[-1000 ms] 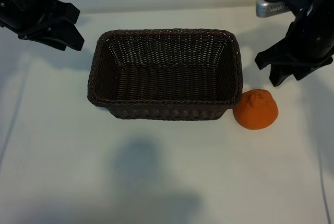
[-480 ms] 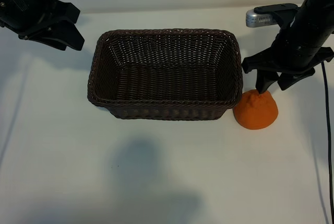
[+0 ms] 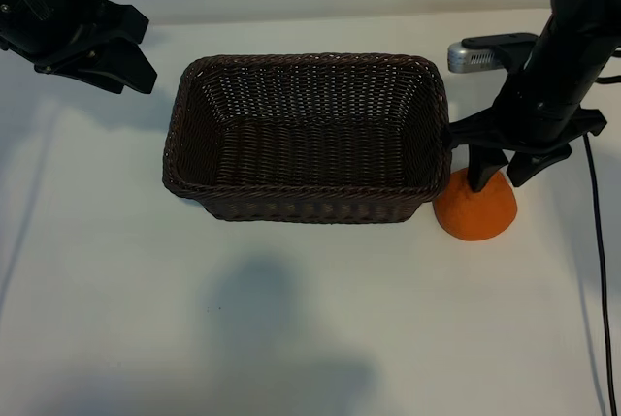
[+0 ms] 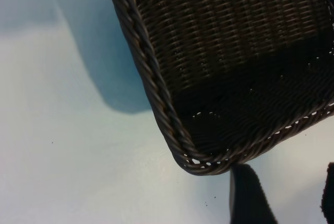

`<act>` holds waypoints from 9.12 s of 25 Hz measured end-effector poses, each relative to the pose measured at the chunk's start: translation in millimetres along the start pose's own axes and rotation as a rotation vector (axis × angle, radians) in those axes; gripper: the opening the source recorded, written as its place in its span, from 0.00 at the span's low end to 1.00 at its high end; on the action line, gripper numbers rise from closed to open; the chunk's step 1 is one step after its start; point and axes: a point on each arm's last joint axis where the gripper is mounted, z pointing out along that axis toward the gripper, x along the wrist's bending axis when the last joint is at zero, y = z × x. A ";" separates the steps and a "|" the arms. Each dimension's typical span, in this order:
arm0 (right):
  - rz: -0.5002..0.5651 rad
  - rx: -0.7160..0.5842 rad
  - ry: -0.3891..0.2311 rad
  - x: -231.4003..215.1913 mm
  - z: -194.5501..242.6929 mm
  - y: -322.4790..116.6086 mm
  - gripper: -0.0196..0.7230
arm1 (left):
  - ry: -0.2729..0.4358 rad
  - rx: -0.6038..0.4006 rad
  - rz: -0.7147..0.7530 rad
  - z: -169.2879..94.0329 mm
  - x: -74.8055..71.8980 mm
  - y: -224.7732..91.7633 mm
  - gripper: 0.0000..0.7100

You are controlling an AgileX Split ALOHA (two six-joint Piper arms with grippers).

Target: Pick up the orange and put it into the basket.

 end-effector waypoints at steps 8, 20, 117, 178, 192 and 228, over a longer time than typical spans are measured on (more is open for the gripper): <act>0.011 -0.002 0.008 -0.6 7.9 3.1 0.66 | 0.000 0.000 0.000 0.0 0.0 0.0 0.56; 0.016 0.045 0.019 -2.1 22.7 3.9 0.23 | 0.000 0.000 0.000 0.0 0.0 0.0 0.56; -0.353 -0.398 0.138 137.6 -104.2 -6.4 0.14 | -0.023 -0.007 -0.007 0.0 -2.1 0.6 0.56; -0.433 -0.412 0.066 138.9 12.2 36.5 0.75 | -0.023 -0.007 -0.002 0.0 -2.1 0.6 0.56; -0.444 -0.405 0.078 141.0 -14.2 26.0 0.76 | -0.023 -0.007 0.015 0.0 -2.1 0.6 0.56; -0.552 -0.260 -0.056 119.4 -138.0 -59.9 0.70 | -0.022 -0.007 0.019 0.0 -2.1 0.6 0.56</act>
